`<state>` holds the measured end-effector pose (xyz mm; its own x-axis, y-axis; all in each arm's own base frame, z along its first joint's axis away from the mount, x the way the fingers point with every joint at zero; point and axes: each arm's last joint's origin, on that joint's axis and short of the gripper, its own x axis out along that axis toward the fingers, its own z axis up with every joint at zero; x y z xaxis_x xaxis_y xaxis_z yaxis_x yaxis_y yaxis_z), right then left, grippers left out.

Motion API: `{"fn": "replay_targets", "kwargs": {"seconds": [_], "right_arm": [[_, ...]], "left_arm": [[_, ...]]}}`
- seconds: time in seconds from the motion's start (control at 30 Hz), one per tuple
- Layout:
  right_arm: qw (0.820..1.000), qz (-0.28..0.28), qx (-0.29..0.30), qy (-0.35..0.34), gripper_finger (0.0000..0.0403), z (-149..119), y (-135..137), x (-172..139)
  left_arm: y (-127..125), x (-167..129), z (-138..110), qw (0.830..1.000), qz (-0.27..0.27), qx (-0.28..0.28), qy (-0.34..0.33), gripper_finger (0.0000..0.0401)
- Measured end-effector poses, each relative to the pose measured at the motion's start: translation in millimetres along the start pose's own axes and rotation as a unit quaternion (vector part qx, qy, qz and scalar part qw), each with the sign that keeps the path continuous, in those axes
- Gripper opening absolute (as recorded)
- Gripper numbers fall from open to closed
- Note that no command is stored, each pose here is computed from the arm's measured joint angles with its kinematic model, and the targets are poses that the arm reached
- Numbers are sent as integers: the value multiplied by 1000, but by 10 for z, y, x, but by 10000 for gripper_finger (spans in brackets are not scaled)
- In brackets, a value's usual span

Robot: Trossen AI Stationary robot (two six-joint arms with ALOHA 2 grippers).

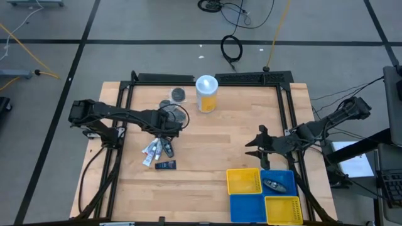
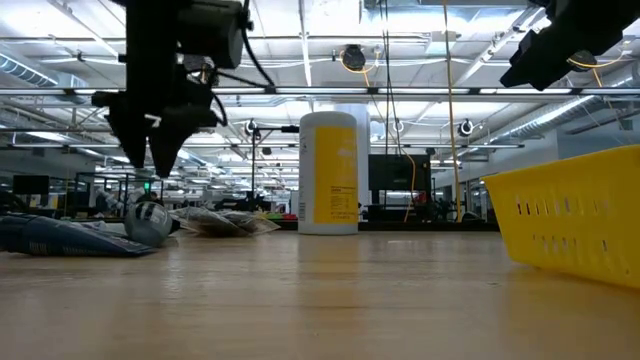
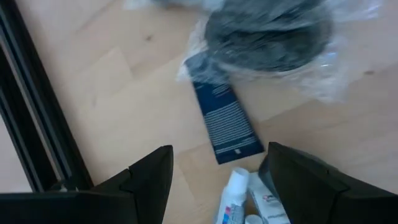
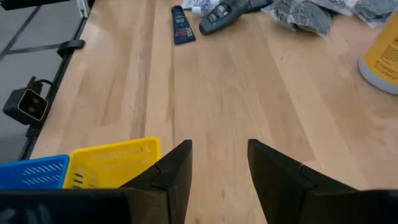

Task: Pick & Place Travel size toiletries
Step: Put the top shave cream into the bottom blue basket

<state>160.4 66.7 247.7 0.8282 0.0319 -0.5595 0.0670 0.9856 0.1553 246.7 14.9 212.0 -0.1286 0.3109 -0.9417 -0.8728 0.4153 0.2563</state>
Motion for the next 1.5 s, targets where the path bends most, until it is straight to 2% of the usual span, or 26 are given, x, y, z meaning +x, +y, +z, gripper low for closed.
{"fn": "replay_targets", "kwargs": {"seconds": [0.13, 0.37, 0.7, 0.9, 1.03, 1.5], "right_arm": [[1000, -2, -9, -2, 147, 10, 4, 30], [1000, -2, -13, -2, 146, 11, 10, 45], [1000, -2, -24, -1, 142, 10, 9, 45], [999, -3, -35, -2, 141, 10, 9, 44], [999, -3, -35, -2, 141, 10, 9, 44], [999, -3, -35, -2, 141, 10, 9, 44]], "left_arm": [[32, 145, 53, 1000, -5, -9, 4, 255], [41, 387, 170, 998, -64, -14, 18, 255], [157, 612, 182, 997, -52, -46, 32, 255], [163, 752, 161, 995, -75, -57, 29, 255], [154, 788, 186, 994, -90, -64, 17, 255], [187, 809, 229, 993, -86, -79, 12, 255]]}}
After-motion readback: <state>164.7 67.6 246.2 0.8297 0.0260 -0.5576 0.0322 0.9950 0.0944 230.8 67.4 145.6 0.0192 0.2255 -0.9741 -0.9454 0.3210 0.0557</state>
